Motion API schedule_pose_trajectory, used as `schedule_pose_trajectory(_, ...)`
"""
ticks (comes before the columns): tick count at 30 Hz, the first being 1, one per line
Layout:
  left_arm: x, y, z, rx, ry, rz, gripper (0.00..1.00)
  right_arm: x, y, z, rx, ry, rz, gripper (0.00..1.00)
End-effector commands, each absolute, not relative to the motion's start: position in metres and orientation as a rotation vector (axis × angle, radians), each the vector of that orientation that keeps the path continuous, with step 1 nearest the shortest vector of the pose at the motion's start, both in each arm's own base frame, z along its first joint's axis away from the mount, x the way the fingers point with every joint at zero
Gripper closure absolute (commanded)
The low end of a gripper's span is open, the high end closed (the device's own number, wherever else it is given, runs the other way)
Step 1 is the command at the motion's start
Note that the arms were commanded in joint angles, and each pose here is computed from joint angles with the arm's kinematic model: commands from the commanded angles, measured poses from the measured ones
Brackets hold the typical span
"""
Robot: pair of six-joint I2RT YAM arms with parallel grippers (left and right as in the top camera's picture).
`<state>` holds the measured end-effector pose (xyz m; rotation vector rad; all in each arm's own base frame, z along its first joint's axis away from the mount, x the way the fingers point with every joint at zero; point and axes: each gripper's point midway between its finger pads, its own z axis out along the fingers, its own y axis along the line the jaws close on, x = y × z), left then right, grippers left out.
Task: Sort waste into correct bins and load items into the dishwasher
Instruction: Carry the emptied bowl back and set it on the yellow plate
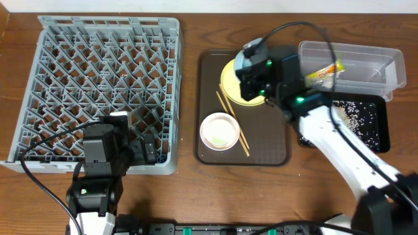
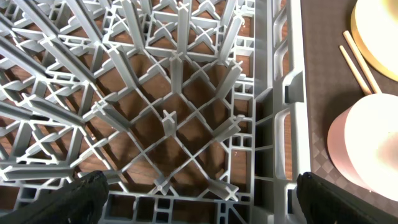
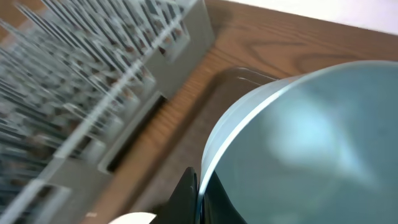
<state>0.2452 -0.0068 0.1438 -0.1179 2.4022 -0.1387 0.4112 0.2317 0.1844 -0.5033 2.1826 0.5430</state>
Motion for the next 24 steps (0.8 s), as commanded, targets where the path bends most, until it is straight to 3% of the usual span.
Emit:
schedule_pose_trajectory(1, 0.249, -0.007, 0.155, -0.123, 2.376, -0.143, 0.01, 0.432, 0.227, 0.156, -0.588, 2.184, 0.343, 0.99)
schedule_pose_trajectory(13, 0.249, -0.007, 0.155, -0.123, 2.376, -0.143, 0.01, 0.442, 0.232, 0.063, -0.620, 2.332, 0.319, 0.99)
schedule_pose_trajectory(24, 0.249, -0.007, 0.155, -0.123, 2.375, -0.143, 0.01, 0.393, 0.225, 0.030, -0.613, 2.587, 0.419, 0.99)
